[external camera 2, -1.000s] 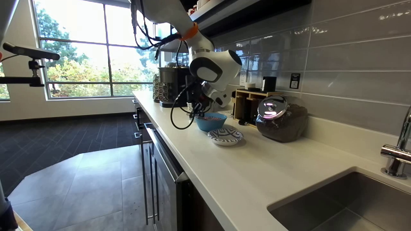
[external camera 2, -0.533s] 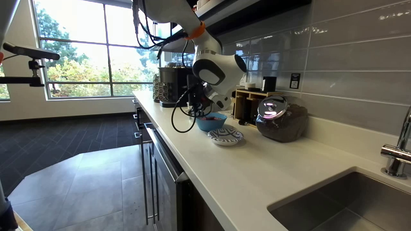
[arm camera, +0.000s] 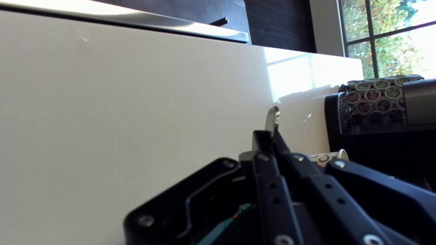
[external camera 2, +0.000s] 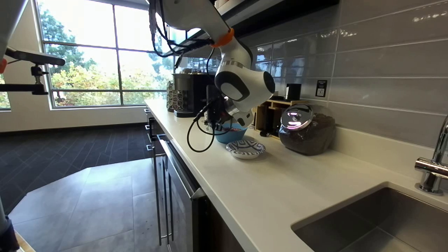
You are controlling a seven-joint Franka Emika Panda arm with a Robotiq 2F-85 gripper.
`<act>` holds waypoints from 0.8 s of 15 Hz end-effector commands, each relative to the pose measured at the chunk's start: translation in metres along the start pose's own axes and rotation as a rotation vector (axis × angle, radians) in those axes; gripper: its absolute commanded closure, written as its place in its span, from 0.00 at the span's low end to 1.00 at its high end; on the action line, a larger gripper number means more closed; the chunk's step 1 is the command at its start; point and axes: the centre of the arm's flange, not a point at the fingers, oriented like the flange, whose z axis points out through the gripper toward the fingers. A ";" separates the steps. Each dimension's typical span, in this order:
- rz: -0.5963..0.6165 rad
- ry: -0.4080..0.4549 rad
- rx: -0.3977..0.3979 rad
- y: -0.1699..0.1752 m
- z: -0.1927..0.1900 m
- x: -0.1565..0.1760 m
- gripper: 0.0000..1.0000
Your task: Put some of the contents of the blue blow onto the white plate using the silver spoon
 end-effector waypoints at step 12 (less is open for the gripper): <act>-0.142 -0.089 0.374 0.048 -0.033 -0.021 0.99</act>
